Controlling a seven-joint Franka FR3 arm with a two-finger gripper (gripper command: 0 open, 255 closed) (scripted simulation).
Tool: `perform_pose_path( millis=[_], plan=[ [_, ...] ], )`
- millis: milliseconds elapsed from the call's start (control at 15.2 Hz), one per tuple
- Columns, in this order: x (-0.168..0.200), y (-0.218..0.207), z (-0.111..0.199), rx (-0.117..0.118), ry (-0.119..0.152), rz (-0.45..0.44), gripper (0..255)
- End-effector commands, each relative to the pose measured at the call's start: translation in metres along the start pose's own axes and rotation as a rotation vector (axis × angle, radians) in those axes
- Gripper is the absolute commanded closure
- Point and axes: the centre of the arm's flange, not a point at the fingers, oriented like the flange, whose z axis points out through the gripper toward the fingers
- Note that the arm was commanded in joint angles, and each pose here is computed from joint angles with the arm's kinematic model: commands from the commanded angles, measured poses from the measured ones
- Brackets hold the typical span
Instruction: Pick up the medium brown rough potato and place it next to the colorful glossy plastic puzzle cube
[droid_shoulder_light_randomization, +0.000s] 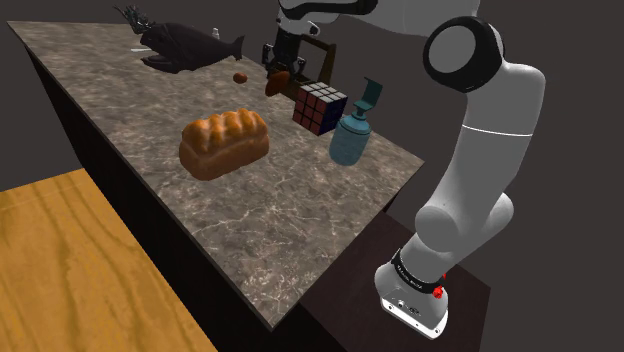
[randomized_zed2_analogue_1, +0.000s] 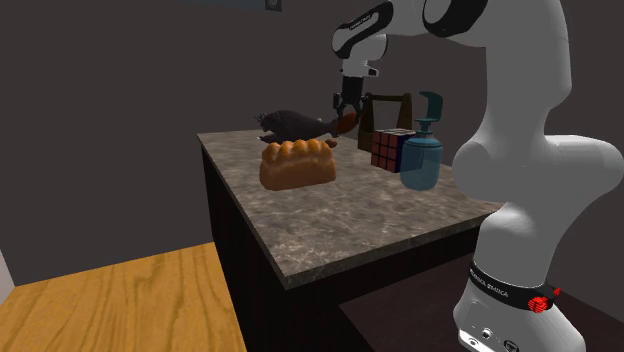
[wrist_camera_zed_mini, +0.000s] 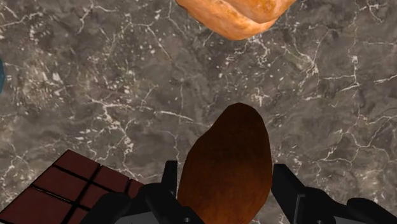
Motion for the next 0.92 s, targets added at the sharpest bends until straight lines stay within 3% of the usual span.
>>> perform_pose_path(
  millis=[0, 858],
  plan=[
    [0.000, 0.002, 0.011, 0.001, 0.000, 0.000, 255],
    [-0.002, 0.008, 0.080, 0.001, 0.000, 0.000, 255]
  ],
)
